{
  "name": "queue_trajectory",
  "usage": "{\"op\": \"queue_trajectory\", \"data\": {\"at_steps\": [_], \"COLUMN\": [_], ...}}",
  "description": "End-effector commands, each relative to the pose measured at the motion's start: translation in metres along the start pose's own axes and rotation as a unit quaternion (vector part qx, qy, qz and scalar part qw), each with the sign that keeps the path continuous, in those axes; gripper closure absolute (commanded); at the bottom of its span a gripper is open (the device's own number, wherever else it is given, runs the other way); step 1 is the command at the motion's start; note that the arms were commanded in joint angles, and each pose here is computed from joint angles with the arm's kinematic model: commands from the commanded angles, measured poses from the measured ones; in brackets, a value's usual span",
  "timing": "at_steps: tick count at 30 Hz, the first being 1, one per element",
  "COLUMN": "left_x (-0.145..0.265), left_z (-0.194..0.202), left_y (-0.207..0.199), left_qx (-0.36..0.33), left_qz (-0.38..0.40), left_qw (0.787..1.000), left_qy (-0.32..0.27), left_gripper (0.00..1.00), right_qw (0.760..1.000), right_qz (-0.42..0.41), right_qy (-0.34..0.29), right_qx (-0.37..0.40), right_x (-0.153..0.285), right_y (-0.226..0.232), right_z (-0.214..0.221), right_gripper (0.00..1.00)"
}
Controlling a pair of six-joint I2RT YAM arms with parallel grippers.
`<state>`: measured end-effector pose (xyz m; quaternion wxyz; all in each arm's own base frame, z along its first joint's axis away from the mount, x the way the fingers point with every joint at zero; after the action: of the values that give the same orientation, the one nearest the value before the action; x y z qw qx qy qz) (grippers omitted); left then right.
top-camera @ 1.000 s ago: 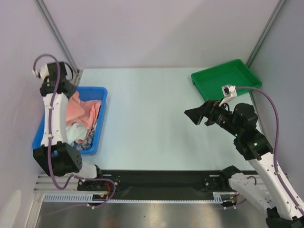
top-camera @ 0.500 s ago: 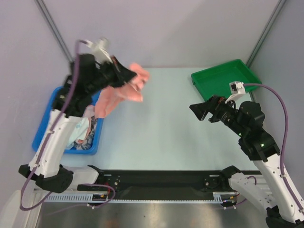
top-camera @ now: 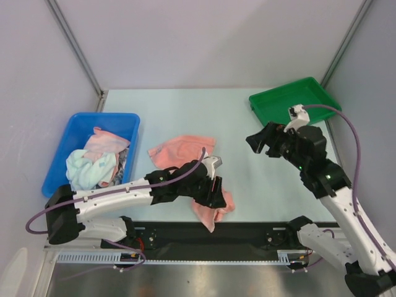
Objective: Fold and stack the towels
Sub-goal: Move the towel to the center of the board, then flatten out the crumpled towel
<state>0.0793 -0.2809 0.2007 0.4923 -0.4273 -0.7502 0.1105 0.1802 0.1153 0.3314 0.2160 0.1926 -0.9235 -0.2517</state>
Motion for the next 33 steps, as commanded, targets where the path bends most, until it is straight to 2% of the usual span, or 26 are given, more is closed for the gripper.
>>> {"op": "queue_trajectory", "data": {"at_steps": [1, 2, 3, 4, 5, 6, 8, 12, 16, 17, 21, 24, 25, 27, 28, 30, 33], "left_x": [0.020, 0.028, 0.040, 0.049, 0.061, 0.074, 0.092, 0.120, 0.124, 0.126, 0.117, 0.113, 0.111, 0.107, 0.103, 0.101, 0.097], "left_z": [-0.036, -0.041, -0.056, -0.059, -0.067, -0.082, -0.091, -0.095, -0.087, -0.085, -0.076, -0.076, -0.077, -0.078, -0.077, -0.081, -0.087], "left_y": [-0.013, -0.008, -0.002, 0.015, 0.024, 0.048, 0.072, 0.122, 0.151, 0.161, 0.184, 0.189, 0.192, 0.195, 0.198, 0.200, 0.206], "left_qx": [0.007, -0.002, 0.005, 0.014, 0.024, 0.058, 0.085, 0.137, 0.170, 0.185, 0.215, 0.218, 0.220, 0.217, 0.216, 0.216, 0.218], "left_qz": [-0.032, -0.061, -0.087, -0.139, -0.156, -0.190, -0.224, -0.295, -0.302, -0.311, -0.299, -0.303, -0.305, -0.305, -0.307, -0.309, -0.322], "left_qw": [0.995, 0.992, 0.987, 0.980, 0.975, 0.963, 0.948, 0.912, 0.903, 0.897, 0.899, 0.898, 0.898, 0.900, 0.902, 0.903, 0.900], "left_qy": [-0.097, -0.111, -0.136, -0.142, -0.157, -0.181, -0.208, -0.249, -0.253, -0.253, -0.238, -0.235, -0.229, -0.224, -0.213, -0.207, -0.199], "left_gripper": [0.37, 0.30, 0.26, 0.26, 0.26, 0.26, 0.26, 0.23, 0.23, 0.23, 0.23, 0.23, 0.23, 0.21, 0.21, 0.21, 0.22], "right_qw": [1.000, 1.000, 0.999, 0.999, 0.998, 0.998, 0.996, 0.991, 0.984, 0.985, 0.980, 0.976, 0.977, 0.979, 0.978, 0.980, 0.979], "right_qz": [0.008, 0.007, 0.019, 0.007, 0.012, 0.014, 0.023, 0.022, 0.004, -0.012, -0.040, -0.060, -0.063, -0.051, -0.040, -0.021, -0.001], "right_qy": [0.006, 0.015, 0.051, 0.051, 0.058, 0.063, 0.081, 0.133, 0.179, 0.170, 0.196, 0.211, 0.205, 0.196, 0.203, 0.196, 0.203], "right_qx": [0.008, 0.008, 0.007, 0.011, 0.012, 0.014, 0.014, 0.012, 0.015, 0.020, 0.015, 0.010, 0.014, 0.023, 0.025, 0.018, -0.018], "right_x": [-0.045, -0.056, -0.082, -0.095, -0.110, -0.122, -0.163, -0.224, -0.267, -0.275, -0.298, -0.303, -0.304, -0.301, -0.298, -0.291, -0.272], "right_y": [-0.007, -0.008, -0.015, -0.013, -0.015, -0.015, -0.020, -0.031, -0.049, -0.046, -0.055, -0.057, -0.057, -0.062, -0.068, -0.081, -0.107], "right_z": [0.002, 0.004, 0.016, 0.014, 0.018, 0.021, 0.030, 0.055, 0.090, 0.088, 0.109, 0.121, 0.121, 0.118, 0.121, 0.110, 0.105], "right_gripper": [0.15, 0.23, 0.26, 0.29, 0.35, 0.38, 0.43, 0.47, 0.49, 0.49, 0.50, 0.53, 0.63, 0.74, 0.87, 1.00, 1.00]}}
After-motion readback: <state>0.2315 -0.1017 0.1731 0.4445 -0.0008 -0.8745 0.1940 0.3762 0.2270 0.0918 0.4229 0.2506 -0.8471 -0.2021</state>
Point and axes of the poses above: each gripper's point midway between its finger pads, its own x axis back along the fingers, its own y axis along the line the jaws close on, z = x × y, the point moved 8 cm from there along x, back along the fingers, and after that the axes turned 2 degrees about -x, right-handed, at the moved point
